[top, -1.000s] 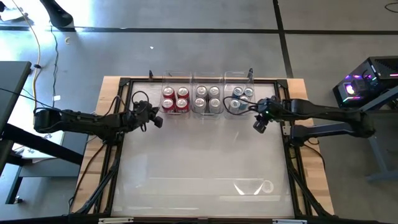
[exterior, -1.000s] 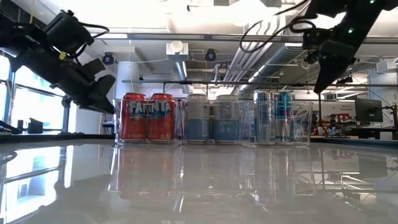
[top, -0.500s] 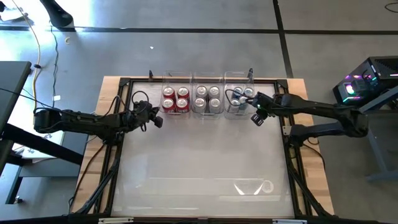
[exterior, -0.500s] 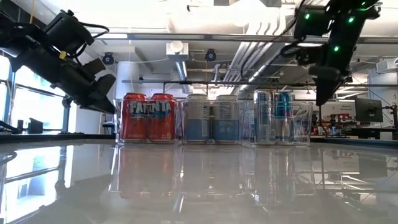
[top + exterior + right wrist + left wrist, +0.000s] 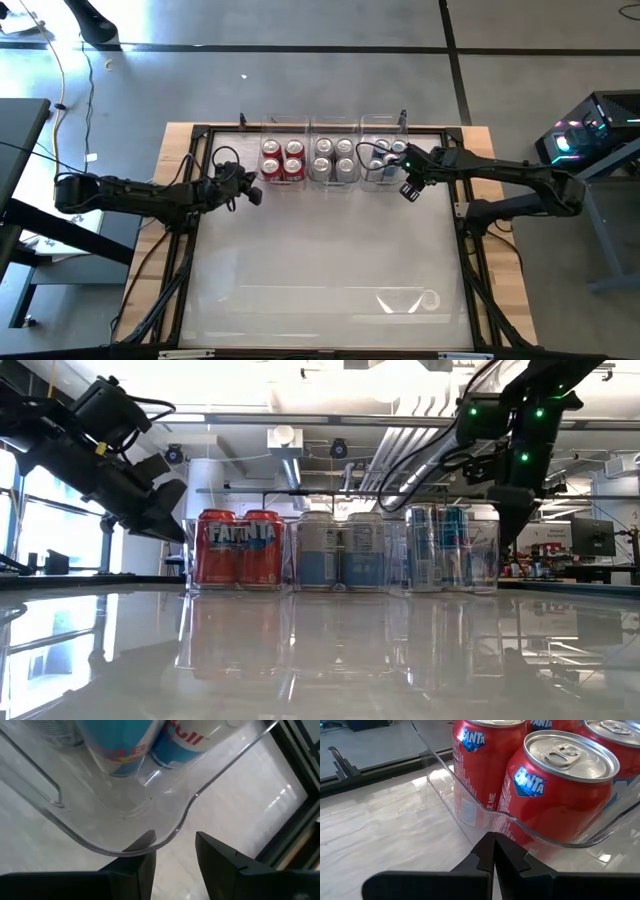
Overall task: Sort soda cans
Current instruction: Move the bottom transparent bin to the top middle of the table, then return to Home Position
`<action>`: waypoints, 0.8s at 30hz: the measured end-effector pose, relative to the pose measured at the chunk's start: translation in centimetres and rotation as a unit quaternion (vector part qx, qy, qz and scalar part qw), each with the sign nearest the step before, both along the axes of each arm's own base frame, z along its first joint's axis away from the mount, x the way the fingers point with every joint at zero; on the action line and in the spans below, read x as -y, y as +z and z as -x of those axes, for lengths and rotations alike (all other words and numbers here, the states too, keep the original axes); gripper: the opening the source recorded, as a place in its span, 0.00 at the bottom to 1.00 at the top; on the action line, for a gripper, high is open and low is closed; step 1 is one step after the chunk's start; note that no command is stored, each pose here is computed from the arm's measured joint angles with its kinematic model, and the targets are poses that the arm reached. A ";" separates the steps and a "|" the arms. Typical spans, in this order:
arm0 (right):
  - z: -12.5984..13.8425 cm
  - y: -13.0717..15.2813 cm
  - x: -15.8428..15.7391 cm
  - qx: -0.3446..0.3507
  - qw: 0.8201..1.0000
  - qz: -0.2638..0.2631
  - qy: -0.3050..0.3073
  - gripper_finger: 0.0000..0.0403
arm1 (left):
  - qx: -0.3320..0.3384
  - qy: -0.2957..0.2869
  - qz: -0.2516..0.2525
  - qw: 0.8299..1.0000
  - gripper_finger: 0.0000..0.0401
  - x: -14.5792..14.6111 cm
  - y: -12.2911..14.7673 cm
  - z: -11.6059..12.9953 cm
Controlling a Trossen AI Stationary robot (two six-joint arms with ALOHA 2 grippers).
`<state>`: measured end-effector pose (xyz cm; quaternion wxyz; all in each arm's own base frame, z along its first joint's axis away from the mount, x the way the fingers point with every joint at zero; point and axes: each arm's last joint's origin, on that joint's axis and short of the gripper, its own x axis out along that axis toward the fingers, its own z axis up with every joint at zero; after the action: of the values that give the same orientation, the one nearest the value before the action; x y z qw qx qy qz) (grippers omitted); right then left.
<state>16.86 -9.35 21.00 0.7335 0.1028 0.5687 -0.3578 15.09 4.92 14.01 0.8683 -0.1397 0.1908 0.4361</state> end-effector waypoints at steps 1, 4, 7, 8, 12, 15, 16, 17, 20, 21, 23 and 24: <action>0.0 0.0 0.0 0.002 1.000 -0.003 0.001 0.33 | 0.002 0.000 -0.001 1.000 0.00 0.0 0.0 -0.1; 0.0 0.0 0.0 0.003 1.000 -0.003 0.001 0.33 | 0.000 -0.001 -0.006 1.000 0.00 -0.1 0.0 -0.2; 0.0 0.0 0.0 0.002 1.000 -0.005 -0.003 0.33 | -0.002 0.001 -0.008 1.000 0.00 -0.1 -0.1 -0.2; 0.1 0.0 -0.1 0.001 1.000 -0.007 -0.008 0.33 | -0.003 0.001 -0.008 1.000 0.00 -0.1 -0.1 -0.2; 0.7 0.5 -0.4 0.009 1.000 -0.006 -0.025 0.33 | -0.006 0.002 -0.009 1.000 0.00 0.0 0.0 0.0; 1.3 1.3 -0.6 0.029 0.999 0.007 -0.030 0.33 | -0.002 0.006 -0.012 1.000 0.00 0.0 0.3 0.2; 1.5 1.7 -0.7 0.038 0.999 0.013 -0.032 0.33 | -0.001 0.006 -0.012 1.000 0.00 0.0 0.4 0.3; 1.8 2.1 -0.8 0.049 0.998 0.018 -0.034 0.33 | -0.001 0.005 -0.012 1.000 0.00 0.0 0.5 0.4; 3.0 3.7 -1.4 0.064 0.996 0.033 -0.045 0.33 | 0.001 -0.001 -0.009 1.000 0.00 0.1 1.4 0.6; 3.4 4.3 -1.5 0.072 0.996 0.039 -0.047 0.33 | -0.001 -0.005 -0.011 1.000 0.00 0.1 2.0 0.7; 4.2 5.7 -1.9 0.098 0.993 0.051 -0.046 0.33 | -0.009 -0.014 -0.016 1.000 0.00 0.2 3.3 0.8; 4.6 6.4 -2.2 0.117 0.990 0.058 -0.043 0.33 | -0.010 -0.018 -0.020 1.000 0.00 0.3 4.1 0.8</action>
<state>12.30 -7.16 27.43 0.7835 0.1257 0.4521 -0.4074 14.27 4.67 18.10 0.8766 -0.1144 0.1934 0.4255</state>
